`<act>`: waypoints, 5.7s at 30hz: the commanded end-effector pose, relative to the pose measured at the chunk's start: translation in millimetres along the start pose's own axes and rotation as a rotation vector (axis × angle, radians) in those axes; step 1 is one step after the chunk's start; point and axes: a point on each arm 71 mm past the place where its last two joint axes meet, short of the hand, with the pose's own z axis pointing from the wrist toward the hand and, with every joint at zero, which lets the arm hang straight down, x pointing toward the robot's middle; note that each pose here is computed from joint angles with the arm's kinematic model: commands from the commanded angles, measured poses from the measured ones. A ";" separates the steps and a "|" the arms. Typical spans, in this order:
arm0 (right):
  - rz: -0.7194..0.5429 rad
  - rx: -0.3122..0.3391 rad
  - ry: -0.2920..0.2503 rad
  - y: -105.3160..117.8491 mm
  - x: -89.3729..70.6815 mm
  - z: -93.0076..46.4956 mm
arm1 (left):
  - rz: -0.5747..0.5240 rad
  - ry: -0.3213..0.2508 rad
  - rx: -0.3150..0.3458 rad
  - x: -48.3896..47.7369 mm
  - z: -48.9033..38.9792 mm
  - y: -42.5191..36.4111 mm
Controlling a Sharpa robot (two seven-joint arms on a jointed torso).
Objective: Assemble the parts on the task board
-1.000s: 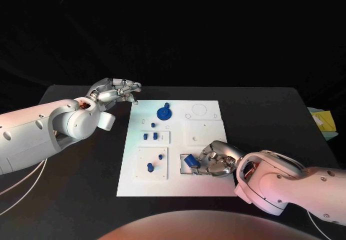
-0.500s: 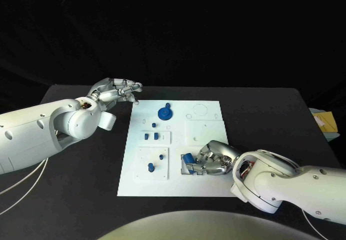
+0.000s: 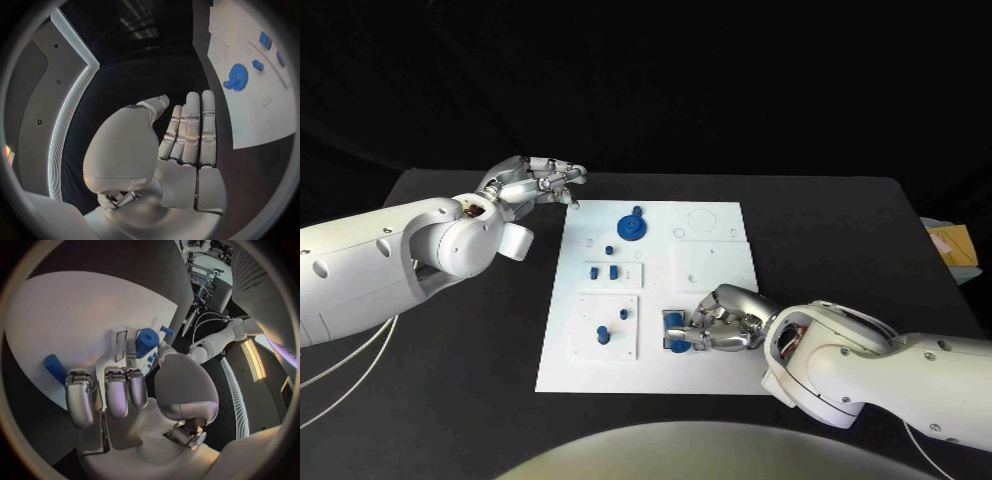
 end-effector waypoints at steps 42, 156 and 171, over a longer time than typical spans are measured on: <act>-0.062 -0.032 0.014 -6.3 -4.8 -3.3 | -0.007 0.018 0.002 1.4 0.0 -0.1; -0.363 0.092 -0.096 -67.9 -15.0 -29.3 | -0.006 0.012 0.010 -4.4 -6.1 -0.4; -0.199 0.077 -0.128 -56.6 -22.0 -34.0 | -0.006 0.013 0.009 -4.2 -5.8 -0.3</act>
